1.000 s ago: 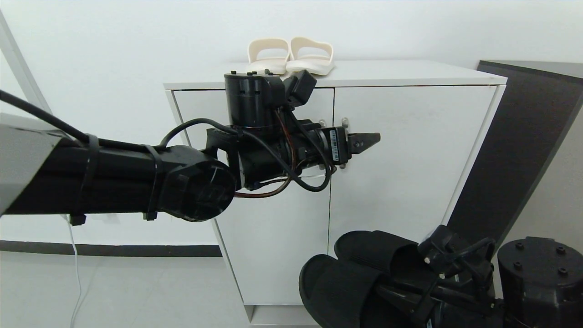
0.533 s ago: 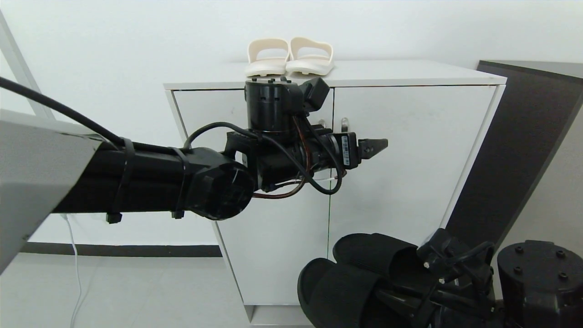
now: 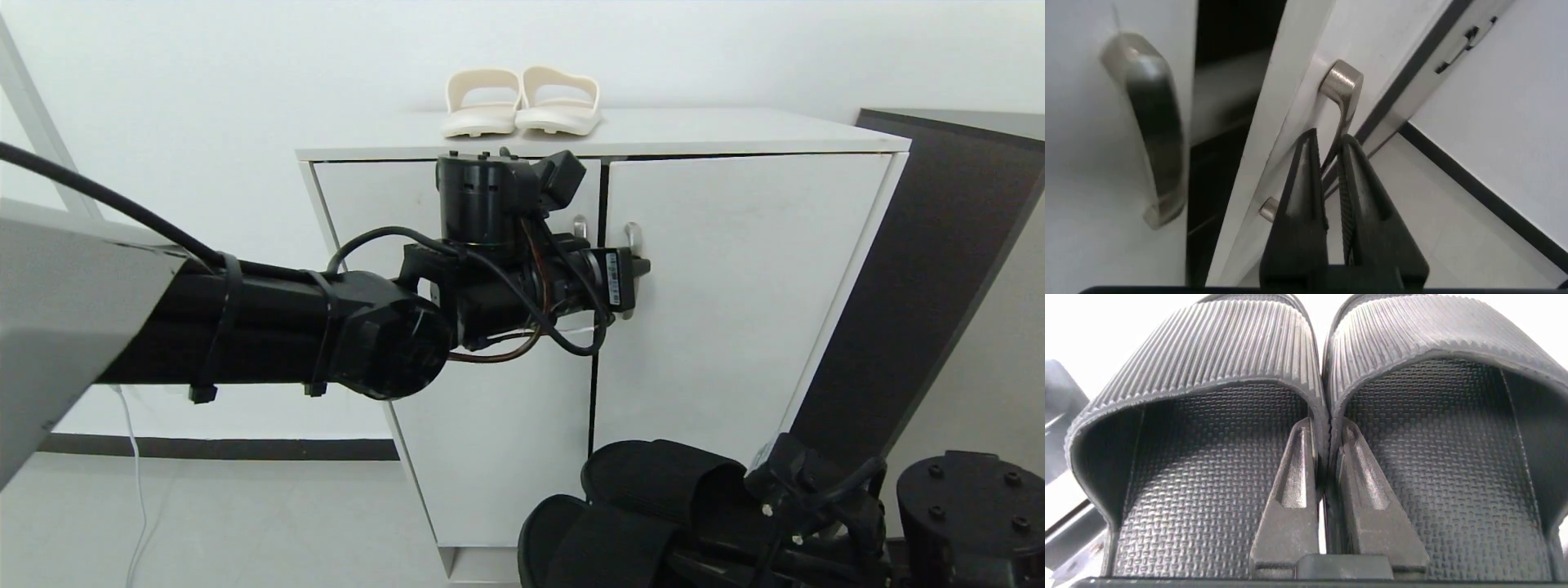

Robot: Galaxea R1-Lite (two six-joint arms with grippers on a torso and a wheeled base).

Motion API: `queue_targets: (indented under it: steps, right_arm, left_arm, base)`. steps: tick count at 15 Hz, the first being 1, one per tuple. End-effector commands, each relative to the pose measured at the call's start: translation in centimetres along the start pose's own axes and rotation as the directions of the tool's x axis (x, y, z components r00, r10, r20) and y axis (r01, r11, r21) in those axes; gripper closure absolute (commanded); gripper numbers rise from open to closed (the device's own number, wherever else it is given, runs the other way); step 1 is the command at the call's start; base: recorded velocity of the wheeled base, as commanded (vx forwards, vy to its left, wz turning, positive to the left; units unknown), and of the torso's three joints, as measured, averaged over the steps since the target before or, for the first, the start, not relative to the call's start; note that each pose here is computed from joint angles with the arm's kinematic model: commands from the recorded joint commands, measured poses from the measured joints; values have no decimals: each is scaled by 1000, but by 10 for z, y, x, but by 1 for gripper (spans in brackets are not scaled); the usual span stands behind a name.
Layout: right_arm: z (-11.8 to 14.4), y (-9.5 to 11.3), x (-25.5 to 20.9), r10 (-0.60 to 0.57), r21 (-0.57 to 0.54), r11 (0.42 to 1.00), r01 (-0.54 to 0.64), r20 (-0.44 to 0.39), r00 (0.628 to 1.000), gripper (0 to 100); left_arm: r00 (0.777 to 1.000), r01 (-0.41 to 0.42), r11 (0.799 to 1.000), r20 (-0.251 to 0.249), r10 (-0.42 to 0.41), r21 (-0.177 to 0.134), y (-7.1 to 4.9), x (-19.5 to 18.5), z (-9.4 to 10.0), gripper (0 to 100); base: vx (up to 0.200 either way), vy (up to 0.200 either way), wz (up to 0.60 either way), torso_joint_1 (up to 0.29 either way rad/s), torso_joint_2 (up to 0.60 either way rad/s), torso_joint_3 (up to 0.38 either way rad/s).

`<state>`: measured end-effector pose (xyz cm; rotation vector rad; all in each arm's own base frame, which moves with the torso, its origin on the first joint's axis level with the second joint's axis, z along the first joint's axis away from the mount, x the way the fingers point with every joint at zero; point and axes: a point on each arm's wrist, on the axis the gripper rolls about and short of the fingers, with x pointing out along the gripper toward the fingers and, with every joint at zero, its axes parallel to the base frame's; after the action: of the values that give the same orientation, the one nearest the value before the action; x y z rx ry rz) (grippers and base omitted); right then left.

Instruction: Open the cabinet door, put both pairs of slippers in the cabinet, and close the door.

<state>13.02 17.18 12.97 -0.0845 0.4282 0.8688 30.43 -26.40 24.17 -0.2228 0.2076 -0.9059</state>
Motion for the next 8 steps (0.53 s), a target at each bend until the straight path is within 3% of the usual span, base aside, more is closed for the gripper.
queue_targets:
  steps: [1, 4, 8]
  right_arm:
    - [0, 1, -2, 11, -2, 1000, -11, 1, 1000, 100]
    - [-4, 6, -5, 46, -12, 999, -46, -8, 999, 100]
    - [-5, 8, -8, 65, -16, 998, -65, -9, 998, 100]
  left_arm:
    - [1000, 13, 1000, 3, -13, -2, -4, -12, 4, 100]
    - [1000, 22, 1000, -12, -22, -3, -9, -28, 2, 100]
    - [998, 57, 998, -24, -57, 1, -28, -50, 0, 100]
  base:
    - [0, 0, 0, 0, 0, 0]
    - [0, 0, 0, 0, 0, 0]
    - [0, 0, 0, 0, 0, 0]
